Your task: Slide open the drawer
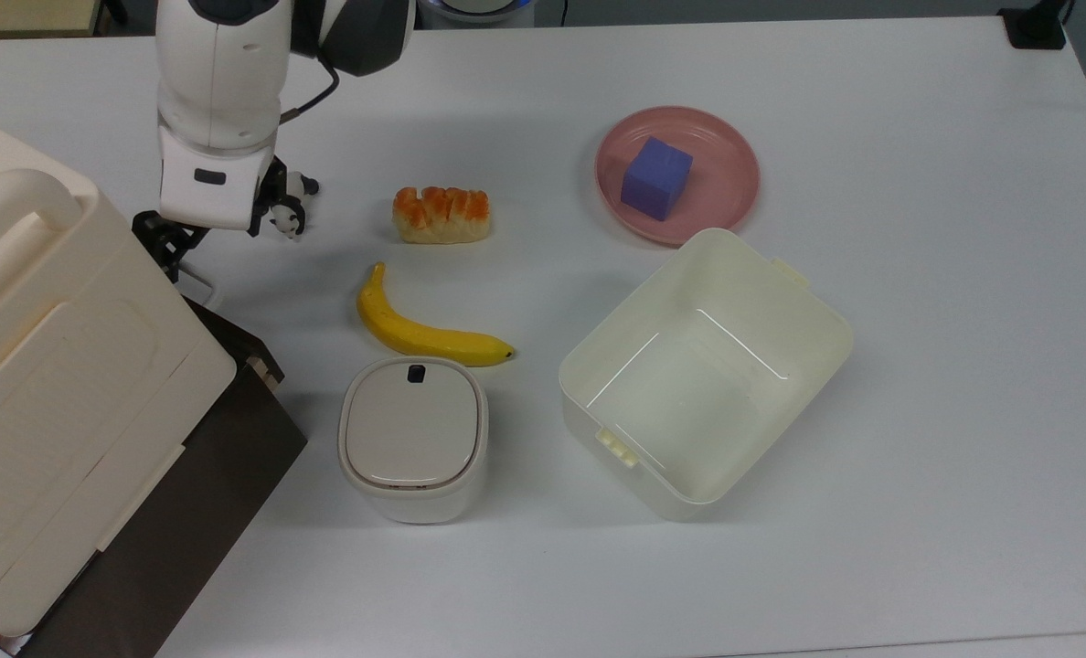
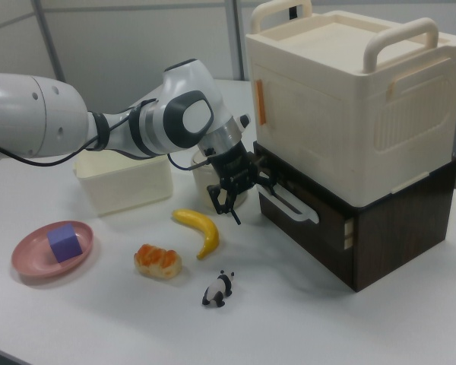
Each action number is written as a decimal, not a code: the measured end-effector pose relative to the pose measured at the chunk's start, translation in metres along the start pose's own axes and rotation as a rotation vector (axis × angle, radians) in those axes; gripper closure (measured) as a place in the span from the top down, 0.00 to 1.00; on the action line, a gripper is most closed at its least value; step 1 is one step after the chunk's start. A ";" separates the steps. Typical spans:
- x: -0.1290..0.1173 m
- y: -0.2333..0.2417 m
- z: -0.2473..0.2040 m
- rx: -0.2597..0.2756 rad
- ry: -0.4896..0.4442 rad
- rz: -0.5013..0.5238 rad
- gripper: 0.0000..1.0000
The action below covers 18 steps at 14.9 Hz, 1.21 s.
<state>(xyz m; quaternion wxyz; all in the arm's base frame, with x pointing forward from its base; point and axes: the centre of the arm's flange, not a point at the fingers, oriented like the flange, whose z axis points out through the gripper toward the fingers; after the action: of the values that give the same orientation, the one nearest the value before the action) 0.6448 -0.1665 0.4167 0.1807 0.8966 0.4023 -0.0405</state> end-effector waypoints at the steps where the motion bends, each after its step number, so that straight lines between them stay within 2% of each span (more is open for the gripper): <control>1: 0.000 -0.001 -0.001 0.006 -0.004 0.004 1.00; 7: 0.008 -0.010 -0.008 0.032 -0.032 0.042 1.00; 12: 0.024 -0.028 -0.022 0.077 -0.061 0.062 1.00; 18: 0.025 -0.032 -0.026 0.084 -0.069 0.062 1.00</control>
<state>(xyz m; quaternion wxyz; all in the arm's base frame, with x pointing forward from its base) 0.6357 -0.1203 0.4259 0.1576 0.9135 0.3658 -0.0827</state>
